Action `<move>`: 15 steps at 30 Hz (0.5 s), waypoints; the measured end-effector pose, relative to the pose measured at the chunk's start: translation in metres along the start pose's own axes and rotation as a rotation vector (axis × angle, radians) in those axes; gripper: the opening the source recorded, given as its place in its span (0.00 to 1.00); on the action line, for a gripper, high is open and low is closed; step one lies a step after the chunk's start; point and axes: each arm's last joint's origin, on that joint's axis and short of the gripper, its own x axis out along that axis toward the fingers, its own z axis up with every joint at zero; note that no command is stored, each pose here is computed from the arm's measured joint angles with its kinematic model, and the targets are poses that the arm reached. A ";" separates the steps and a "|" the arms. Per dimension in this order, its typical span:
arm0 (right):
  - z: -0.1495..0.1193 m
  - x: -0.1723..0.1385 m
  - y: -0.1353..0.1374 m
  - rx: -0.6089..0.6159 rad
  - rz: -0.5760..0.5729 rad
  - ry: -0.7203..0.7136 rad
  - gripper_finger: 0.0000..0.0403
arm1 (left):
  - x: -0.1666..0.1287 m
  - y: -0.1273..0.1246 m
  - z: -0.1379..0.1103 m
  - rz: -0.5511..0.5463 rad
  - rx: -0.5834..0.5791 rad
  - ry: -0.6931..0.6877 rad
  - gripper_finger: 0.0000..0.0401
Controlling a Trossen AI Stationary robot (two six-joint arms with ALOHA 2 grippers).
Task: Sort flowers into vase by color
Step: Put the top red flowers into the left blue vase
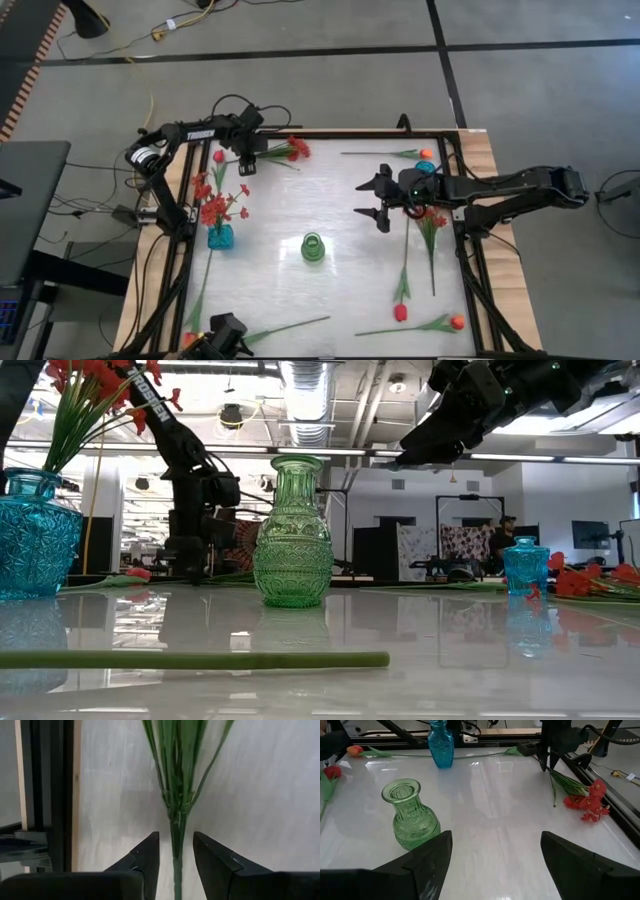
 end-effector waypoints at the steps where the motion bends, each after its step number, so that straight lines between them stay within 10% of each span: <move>1: 0.000 0.000 0.000 0.000 0.000 0.000 0.82 | 0.000 0.000 0.000 0.002 0.000 -0.002 0.27; 15: 0.000 0.000 0.000 -0.007 0.000 0.000 0.82 | 0.000 0.000 0.000 -0.006 0.002 -0.002 0.03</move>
